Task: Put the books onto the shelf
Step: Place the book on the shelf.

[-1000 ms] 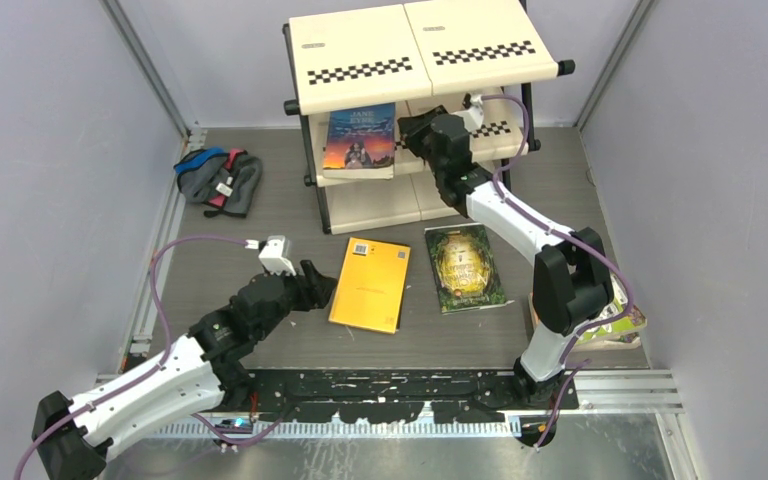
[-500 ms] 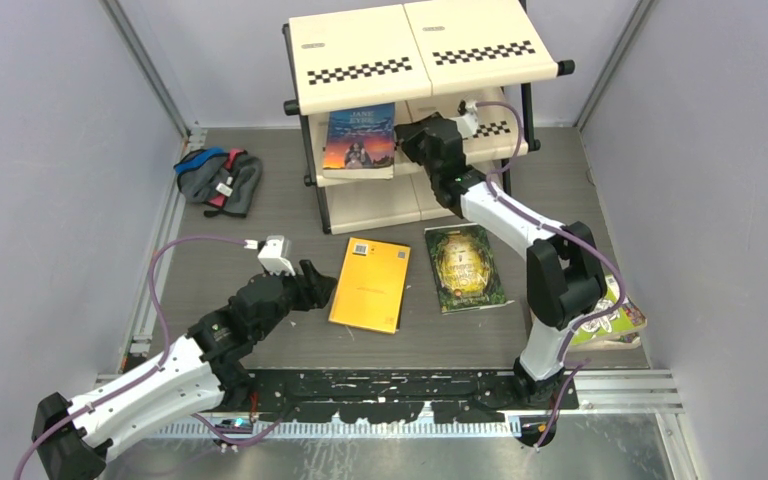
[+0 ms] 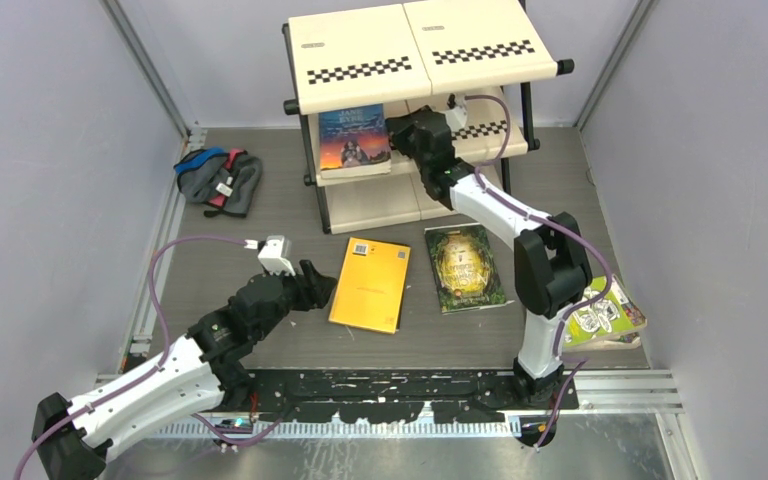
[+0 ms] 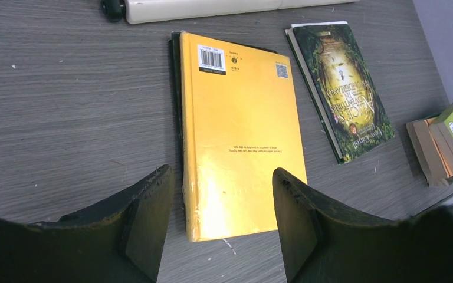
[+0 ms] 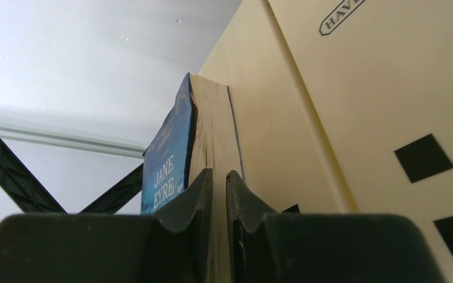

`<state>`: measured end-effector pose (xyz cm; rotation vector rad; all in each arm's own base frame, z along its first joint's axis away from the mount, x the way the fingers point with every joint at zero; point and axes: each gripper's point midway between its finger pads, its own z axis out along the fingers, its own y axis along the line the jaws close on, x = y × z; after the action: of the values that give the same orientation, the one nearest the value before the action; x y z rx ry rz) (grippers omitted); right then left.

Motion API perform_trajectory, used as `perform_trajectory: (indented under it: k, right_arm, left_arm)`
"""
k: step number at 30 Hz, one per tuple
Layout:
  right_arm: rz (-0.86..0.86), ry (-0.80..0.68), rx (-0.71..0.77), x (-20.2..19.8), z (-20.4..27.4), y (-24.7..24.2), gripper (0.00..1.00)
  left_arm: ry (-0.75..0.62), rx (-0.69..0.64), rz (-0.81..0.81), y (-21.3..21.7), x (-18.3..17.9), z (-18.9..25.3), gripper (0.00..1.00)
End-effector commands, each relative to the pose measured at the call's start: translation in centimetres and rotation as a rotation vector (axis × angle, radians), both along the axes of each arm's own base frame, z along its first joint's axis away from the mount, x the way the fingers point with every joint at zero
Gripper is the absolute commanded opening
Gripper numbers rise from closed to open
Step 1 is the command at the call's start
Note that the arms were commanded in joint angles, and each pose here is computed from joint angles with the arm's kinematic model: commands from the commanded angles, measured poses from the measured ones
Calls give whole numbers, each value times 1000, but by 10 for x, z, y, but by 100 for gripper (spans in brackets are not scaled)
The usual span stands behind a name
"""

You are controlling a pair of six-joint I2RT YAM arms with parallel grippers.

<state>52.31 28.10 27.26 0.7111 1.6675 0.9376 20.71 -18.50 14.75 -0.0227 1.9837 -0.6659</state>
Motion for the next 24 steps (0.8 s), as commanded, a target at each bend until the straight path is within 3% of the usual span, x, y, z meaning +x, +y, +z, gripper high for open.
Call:
perform_trajectory:
  k: [1, 20, 24]
  right_arm:
    - [27, -53, 45, 0, 28, 17, 20]
    - [34, -65, 47, 2, 31, 27, 20]
    - [10, -103, 26, -5, 40, 15, 25]
  left_arm:
    - [-61, -32, -1, -3, 5, 26, 63]
    - [-62, -28, 2, -2, 5, 26, 63]
    - [-63, -23, 9, -1, 6, 25, 63]
